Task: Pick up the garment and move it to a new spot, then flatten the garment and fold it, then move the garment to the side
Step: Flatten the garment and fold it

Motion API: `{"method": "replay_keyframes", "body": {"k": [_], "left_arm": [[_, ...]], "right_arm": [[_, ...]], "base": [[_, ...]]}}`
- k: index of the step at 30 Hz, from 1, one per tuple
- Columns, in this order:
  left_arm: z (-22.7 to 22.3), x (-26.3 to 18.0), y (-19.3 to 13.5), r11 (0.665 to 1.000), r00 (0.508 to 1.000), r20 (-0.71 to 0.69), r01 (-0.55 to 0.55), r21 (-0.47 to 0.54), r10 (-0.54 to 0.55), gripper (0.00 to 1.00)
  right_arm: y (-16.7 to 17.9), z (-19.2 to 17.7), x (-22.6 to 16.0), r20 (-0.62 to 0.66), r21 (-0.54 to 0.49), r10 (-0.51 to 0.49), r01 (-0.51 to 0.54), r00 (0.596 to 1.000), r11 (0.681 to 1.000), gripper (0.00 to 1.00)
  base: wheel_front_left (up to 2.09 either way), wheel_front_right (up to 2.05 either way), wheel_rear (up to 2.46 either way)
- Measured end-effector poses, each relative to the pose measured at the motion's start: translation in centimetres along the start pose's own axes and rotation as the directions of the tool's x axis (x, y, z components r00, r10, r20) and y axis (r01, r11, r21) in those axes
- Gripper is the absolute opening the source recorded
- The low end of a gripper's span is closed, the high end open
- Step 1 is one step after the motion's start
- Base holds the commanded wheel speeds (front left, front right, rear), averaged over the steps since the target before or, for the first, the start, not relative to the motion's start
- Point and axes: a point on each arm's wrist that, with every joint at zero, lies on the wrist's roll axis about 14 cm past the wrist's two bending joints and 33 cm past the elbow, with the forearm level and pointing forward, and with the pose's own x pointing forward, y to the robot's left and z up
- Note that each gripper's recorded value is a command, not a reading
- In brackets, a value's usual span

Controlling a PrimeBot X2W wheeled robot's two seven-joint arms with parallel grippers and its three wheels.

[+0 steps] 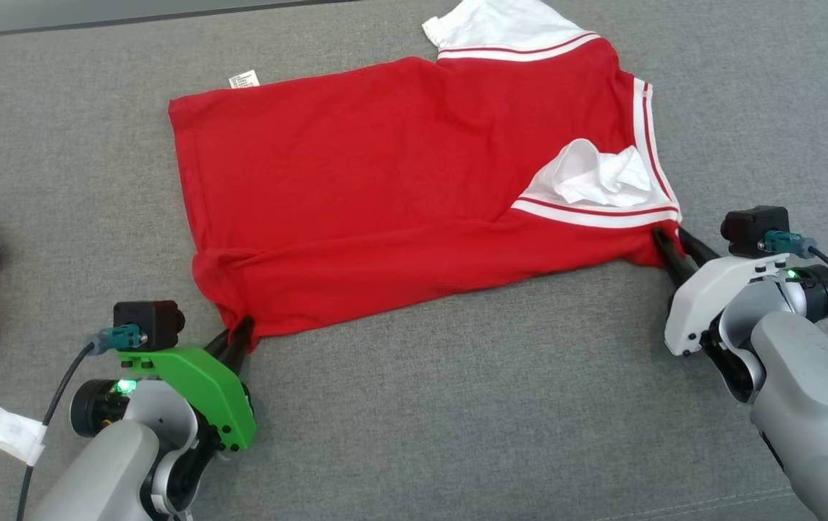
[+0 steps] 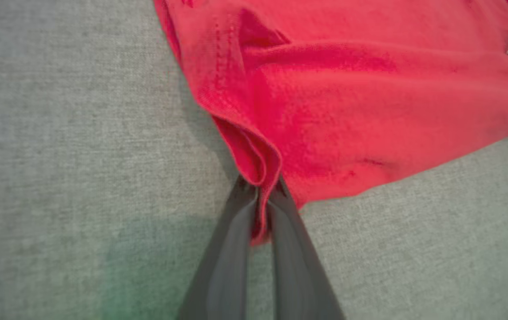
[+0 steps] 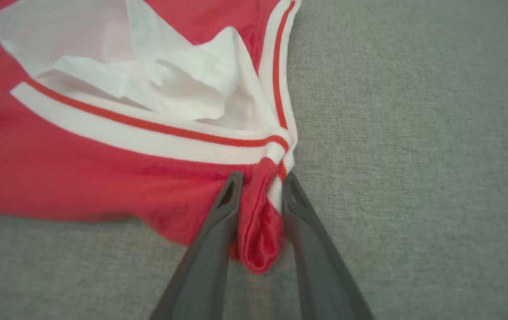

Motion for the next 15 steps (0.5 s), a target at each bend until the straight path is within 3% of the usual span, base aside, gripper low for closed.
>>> {"method": "replay_keyframes", "body": {"k": [15], "left_arm": [[1.3, -4.0, 0.0, 0.995, 0.989, -0.119, 0.096, 0.024, -0.093, 0.00]], "right_arm": [[-1.4, 2.7, -2.8, -0.076, 0.046, 0.071, -0.067, 0.995, 0.997, 0.00]], "base": [[0.00, 0.00, 0.00]]}}
